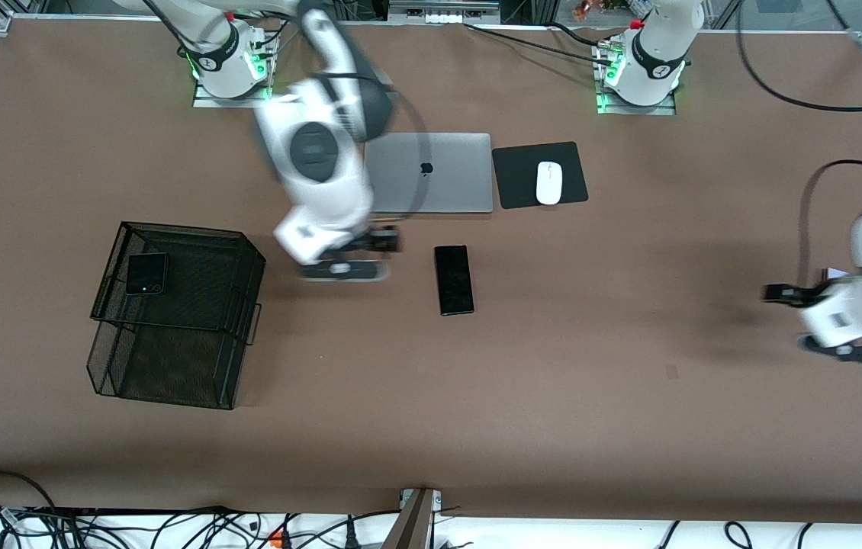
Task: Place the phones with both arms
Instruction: 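Release the slab with the left gripper while the right gripper reaches it, then take the slab with the right gripper while the left gripper grasps the Huawei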
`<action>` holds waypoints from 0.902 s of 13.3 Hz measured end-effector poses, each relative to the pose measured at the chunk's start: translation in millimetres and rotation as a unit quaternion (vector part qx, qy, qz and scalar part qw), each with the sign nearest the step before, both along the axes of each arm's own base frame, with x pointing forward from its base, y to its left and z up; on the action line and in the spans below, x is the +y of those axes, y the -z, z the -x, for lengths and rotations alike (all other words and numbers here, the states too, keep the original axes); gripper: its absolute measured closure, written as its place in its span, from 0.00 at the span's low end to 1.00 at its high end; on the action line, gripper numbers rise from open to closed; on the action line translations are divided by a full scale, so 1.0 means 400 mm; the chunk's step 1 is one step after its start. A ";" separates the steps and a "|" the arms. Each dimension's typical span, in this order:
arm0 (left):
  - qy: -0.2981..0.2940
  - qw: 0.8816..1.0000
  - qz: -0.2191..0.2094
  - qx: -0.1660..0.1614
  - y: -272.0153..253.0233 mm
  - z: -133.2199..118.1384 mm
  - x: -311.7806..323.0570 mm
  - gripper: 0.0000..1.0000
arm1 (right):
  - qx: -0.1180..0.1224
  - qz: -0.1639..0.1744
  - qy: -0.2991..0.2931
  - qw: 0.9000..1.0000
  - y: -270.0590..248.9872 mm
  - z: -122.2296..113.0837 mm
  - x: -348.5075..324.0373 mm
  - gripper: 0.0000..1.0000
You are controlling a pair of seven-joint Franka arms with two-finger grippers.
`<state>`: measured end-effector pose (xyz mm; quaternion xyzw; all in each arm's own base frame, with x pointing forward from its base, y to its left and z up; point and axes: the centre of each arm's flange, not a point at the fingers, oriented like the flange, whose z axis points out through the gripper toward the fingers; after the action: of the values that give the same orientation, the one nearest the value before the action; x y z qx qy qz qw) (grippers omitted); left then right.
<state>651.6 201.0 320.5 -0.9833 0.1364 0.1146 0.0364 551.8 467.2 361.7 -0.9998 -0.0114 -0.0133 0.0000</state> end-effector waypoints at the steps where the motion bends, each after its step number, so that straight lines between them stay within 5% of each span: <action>1: 0.009 1.000 0.009 -0.001 0.011 0.030 0.095 0.00 | -0.010 -0.004 -0.009 1.000 0.043 0.030 0.087 0.00; 5: 0.047 0.997 0.041 -0.037 0.139 0.136 0.364 0.00 | -0.044 -0.014 -0.036 0.998 0.202 0.122 0.271 0.00; 9: 0.068 0.991 0.048 -0.101 0.289 0.215 0.448 0.00 | -0.052 -0.001 -0.065 0.997 0.331 0.103 0.258 0.00; 12: 0.069 0.990 0.052 -0.111 0.327 0.242 0.470 0.00 | -0.074 -0.008 -0.078 0.994 0.416 0.087 0.245 0.00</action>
<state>554.9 389.0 189.9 -0.9787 0.2051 -0.0048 0.0077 516.9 565.1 195.3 -0.9921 -0.0897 -0.0878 0.0083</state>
